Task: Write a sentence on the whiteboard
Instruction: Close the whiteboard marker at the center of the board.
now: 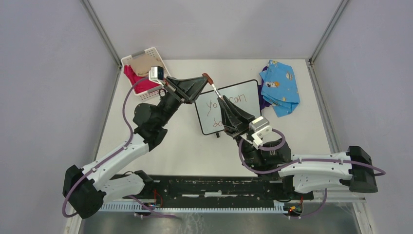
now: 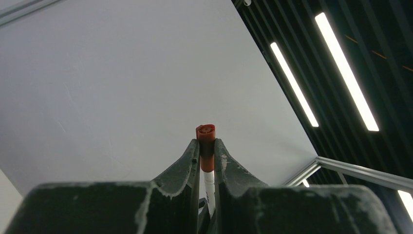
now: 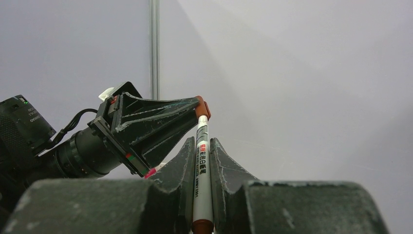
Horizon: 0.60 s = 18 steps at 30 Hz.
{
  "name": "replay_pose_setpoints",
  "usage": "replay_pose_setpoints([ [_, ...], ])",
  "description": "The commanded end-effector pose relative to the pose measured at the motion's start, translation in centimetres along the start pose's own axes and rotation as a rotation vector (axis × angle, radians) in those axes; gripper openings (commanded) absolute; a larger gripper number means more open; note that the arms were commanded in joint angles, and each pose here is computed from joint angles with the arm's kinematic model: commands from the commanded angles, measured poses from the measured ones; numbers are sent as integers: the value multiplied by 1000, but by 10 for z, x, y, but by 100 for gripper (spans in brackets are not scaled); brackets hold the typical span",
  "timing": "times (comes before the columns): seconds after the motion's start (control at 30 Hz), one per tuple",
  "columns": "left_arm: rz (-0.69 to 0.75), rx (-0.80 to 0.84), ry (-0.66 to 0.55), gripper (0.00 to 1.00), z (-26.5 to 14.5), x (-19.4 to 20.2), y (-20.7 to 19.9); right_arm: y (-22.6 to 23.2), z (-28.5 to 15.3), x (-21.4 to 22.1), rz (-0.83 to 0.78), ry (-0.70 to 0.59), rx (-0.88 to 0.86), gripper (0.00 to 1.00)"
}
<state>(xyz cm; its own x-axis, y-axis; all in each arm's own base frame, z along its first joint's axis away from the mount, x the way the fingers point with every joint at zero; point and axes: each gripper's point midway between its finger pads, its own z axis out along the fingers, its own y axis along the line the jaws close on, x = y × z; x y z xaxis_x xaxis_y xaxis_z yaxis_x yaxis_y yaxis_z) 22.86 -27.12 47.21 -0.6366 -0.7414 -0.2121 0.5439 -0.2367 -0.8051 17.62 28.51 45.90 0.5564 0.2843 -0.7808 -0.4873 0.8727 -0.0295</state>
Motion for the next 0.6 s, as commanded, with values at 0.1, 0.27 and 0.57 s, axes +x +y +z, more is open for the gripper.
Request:
replay_pose_setpoints([
  [0.1, 53, 97, 109, 2, 9, 23, -28, -16, 5, -24, 45, -54, 50, 0],
  [0.27, 75, 115, 127, 2, 9, 28, -33, -17, 4, -24, 46, -51, 47, 0],
  [0.57, 78, 115, 171, 2, 11, 41, -33, -20, 4, -27, 51, -57, 53, 0],
])
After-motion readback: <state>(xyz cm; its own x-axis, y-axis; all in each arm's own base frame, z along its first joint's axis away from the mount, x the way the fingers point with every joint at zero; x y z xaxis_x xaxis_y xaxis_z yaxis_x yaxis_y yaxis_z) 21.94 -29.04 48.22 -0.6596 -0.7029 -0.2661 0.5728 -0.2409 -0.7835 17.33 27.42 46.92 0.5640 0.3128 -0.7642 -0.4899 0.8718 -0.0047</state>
